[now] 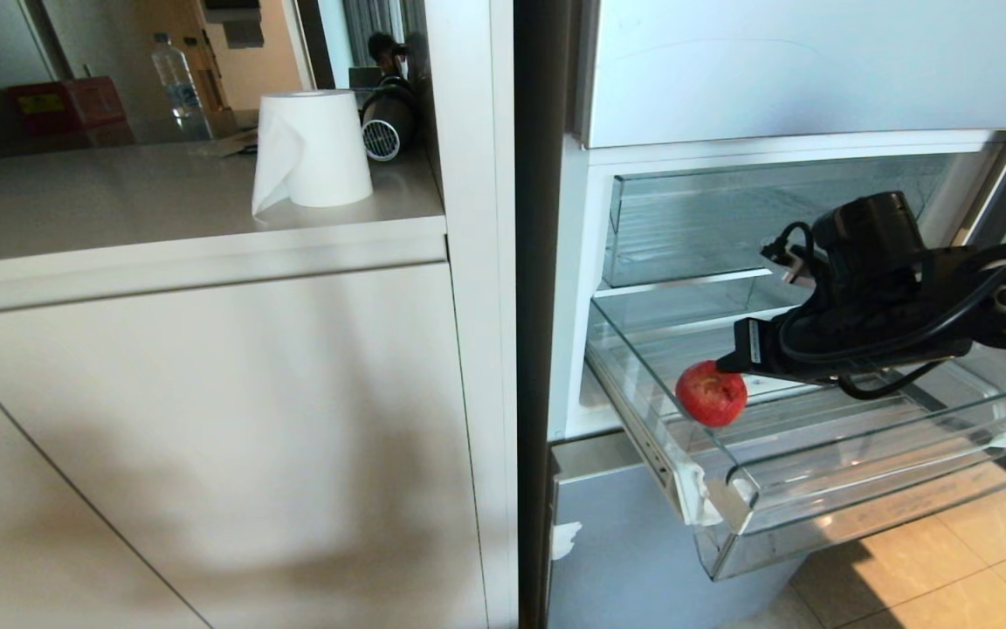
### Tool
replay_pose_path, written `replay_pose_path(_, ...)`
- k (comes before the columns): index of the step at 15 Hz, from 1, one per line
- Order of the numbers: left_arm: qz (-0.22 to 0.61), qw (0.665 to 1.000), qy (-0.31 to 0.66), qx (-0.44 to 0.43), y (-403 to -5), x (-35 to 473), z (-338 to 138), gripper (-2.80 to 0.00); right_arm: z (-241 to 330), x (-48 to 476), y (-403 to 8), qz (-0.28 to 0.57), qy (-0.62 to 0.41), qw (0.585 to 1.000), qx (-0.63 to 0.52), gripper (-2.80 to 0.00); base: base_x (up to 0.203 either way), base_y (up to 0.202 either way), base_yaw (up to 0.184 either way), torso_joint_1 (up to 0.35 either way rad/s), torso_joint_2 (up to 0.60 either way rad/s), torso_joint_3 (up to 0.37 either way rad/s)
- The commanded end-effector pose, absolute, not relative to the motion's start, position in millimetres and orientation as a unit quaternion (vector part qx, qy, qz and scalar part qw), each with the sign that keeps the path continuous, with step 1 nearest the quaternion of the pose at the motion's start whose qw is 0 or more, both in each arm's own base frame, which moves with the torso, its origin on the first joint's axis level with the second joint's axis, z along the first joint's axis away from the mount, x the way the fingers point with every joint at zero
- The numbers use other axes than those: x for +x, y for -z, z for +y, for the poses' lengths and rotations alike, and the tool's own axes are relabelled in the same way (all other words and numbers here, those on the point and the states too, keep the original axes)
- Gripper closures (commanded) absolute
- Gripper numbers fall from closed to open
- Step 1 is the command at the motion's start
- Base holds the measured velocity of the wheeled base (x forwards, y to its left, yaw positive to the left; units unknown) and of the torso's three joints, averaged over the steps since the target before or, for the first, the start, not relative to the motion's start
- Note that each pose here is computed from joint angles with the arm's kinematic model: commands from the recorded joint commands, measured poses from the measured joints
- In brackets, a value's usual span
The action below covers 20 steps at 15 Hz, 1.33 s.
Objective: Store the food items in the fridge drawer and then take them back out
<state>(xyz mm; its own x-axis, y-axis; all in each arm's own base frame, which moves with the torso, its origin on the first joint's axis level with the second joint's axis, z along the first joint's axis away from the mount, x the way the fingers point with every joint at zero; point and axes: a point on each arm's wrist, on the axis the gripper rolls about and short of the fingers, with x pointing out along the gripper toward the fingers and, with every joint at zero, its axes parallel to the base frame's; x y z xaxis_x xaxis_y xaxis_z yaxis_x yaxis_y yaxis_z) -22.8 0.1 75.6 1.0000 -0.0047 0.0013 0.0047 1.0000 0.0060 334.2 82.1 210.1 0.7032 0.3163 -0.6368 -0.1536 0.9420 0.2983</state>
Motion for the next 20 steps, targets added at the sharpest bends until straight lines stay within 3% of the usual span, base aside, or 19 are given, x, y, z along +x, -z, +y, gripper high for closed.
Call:
replay_pose_path(1, 0.000, 1.000, 0.002, 0.003, -76, -23, 0, 0.00, 84, 339, -205, 0.369, -0.128, 0.914, 0.112, 0.00, 0.000, 0.000, 0.000, 0.000, 0.00, 0.000)
replay_pose_path(20, -0.001, 1.000, 0.002, 0.003, -76, -23, 0, 0.00, 42, 328, -214, 0.343, 0.005, 0.934, 0.101, 0.00, 0.000, 0.000, 0.000, 0.000, 0.00, 0.000)
